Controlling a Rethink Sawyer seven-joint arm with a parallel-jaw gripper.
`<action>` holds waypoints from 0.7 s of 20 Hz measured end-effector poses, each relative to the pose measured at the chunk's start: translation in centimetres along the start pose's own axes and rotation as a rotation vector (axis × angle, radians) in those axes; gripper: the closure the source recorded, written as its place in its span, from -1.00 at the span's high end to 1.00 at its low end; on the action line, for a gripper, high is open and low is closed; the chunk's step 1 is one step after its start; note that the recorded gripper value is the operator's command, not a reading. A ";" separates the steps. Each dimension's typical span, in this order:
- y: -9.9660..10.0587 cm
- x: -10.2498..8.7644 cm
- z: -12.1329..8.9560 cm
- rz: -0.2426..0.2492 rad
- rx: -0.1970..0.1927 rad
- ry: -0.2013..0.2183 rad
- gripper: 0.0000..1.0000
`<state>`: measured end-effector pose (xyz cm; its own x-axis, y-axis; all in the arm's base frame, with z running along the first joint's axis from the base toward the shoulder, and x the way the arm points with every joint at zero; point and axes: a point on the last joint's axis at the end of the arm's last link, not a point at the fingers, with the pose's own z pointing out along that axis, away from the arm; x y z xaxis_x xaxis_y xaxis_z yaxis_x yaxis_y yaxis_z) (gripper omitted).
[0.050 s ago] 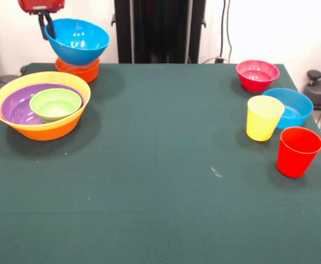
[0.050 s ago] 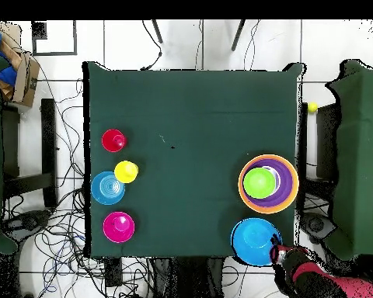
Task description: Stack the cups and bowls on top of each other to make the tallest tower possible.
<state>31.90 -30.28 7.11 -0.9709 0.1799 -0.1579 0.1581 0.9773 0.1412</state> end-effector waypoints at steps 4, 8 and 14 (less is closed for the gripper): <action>0.1 -1.2 -1.1 -0.018 0.007 0.009 -1.00; -0.1 -2.3 -2.1 -0.017 0.016 0.010 -1.00; -1.1 -4.0 -3.3 -0.006 0.033 0.003 -1.00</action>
<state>35.00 -32.44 10.83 -0.9725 0.1734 -0.1554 0.1577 0.9816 0.1080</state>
